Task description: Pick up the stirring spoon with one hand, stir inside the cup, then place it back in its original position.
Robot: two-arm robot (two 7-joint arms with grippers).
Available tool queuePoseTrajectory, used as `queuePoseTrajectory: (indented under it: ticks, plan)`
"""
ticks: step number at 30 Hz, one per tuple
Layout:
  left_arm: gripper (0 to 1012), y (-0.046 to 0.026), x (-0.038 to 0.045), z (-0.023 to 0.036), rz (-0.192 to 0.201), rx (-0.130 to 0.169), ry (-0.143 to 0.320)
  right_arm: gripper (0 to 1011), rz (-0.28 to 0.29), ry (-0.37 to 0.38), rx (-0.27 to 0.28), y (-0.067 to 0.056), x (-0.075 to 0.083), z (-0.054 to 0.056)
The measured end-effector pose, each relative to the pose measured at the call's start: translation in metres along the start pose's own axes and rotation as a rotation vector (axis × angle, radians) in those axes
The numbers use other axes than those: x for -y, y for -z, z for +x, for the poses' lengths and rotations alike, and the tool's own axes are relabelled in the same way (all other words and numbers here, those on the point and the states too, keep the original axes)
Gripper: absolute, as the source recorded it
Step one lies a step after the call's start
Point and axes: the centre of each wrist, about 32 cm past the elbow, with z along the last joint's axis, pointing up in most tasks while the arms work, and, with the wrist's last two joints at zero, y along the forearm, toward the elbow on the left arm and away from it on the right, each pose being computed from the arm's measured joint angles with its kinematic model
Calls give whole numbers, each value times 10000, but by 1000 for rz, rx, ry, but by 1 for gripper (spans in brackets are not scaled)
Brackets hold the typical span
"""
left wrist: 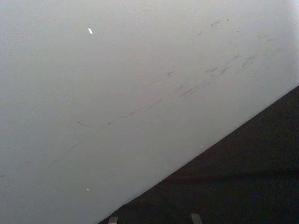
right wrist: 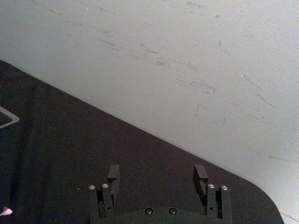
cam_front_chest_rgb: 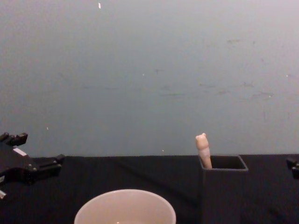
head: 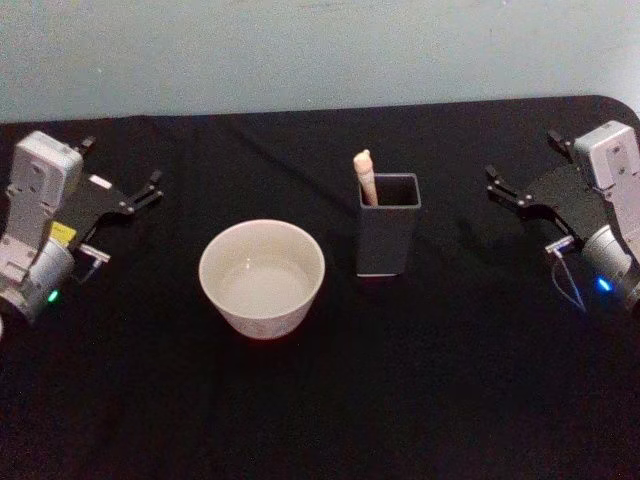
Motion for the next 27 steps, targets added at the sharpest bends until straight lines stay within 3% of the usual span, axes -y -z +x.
queuePoseTrajectory:
  ticks: [27]
  plan:
    - [1001, 0, 0, 0, 0, 0, 0, 1002, 0, 0, 0, 0, 0, 0]
